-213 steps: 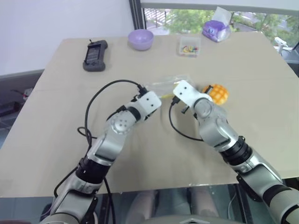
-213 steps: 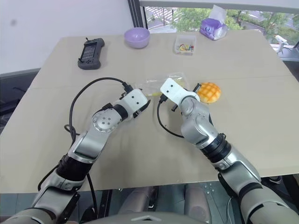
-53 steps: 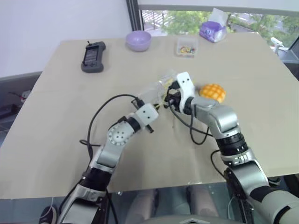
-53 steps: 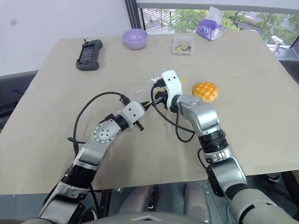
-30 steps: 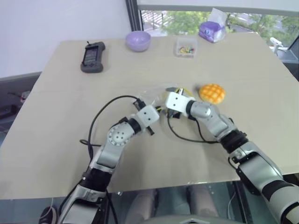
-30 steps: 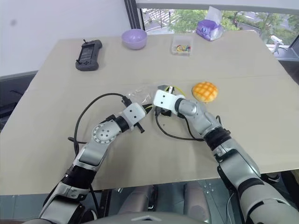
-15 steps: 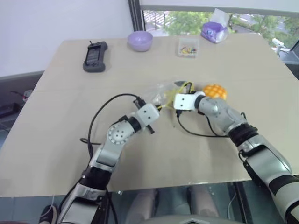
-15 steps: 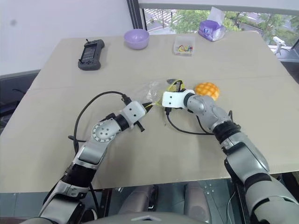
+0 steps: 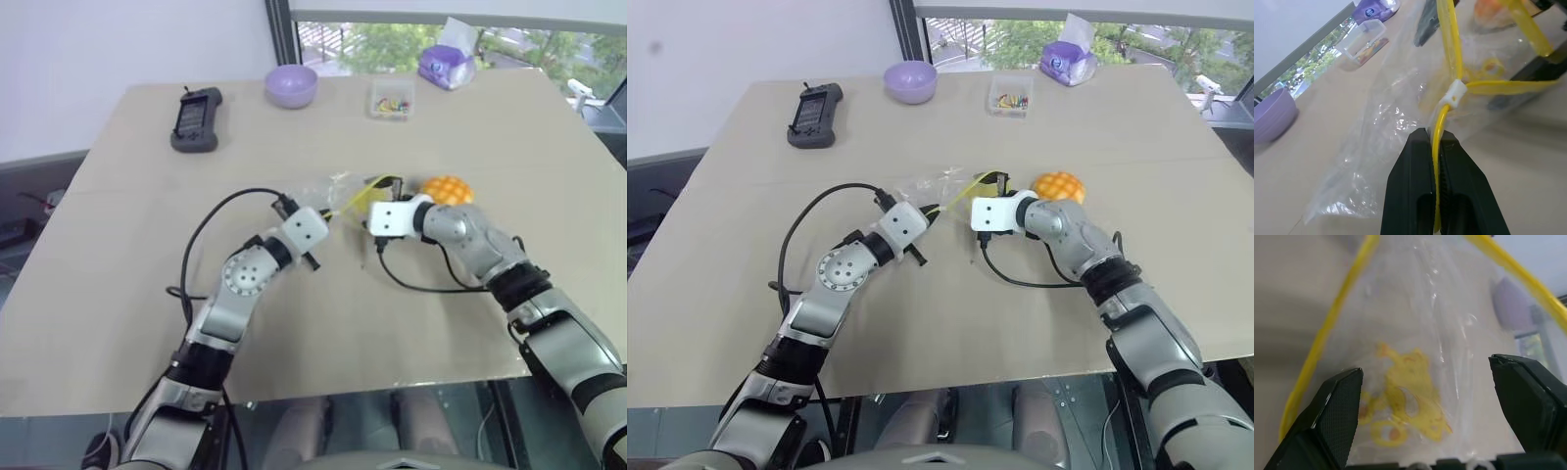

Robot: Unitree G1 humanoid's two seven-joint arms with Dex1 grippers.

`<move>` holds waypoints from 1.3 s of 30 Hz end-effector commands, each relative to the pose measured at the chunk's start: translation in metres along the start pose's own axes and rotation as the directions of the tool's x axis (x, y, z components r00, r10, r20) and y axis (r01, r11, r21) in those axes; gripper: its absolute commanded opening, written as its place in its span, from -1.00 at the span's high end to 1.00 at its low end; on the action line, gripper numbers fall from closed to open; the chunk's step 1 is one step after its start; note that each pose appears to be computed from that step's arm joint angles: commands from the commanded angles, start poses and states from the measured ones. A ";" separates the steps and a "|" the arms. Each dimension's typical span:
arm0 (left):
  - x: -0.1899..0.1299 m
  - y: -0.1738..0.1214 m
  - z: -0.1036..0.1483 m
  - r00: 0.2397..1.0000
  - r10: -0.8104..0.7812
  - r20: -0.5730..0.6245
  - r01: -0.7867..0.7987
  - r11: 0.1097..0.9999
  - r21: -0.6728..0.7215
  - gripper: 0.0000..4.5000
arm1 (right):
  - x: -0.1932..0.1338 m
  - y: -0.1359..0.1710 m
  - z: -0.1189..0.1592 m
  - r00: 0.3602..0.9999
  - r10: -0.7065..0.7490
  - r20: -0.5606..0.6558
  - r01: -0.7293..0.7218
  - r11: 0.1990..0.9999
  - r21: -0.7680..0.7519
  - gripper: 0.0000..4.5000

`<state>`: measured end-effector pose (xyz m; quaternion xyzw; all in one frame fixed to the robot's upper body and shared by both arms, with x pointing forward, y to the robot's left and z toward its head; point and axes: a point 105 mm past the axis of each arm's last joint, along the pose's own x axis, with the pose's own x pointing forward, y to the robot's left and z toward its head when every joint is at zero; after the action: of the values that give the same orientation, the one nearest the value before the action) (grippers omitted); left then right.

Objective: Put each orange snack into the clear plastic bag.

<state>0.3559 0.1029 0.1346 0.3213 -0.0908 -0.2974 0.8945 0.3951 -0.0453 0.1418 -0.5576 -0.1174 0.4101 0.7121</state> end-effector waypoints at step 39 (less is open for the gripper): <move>-0.014 0.024 0.005 0.988 0.148 -0.049 -0.149 0.989 -0.011 1.00 | -0.097 -0.045 -0.123 0.911 -0.057 -0.409 0.393 0.423 0.816 -0.96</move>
<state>0.3573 0.1214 0.1386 0.3102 -0.0649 -0.2331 0.9194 0.4240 -0.2005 0.1590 -0.1280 0.1696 0.2249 0.9509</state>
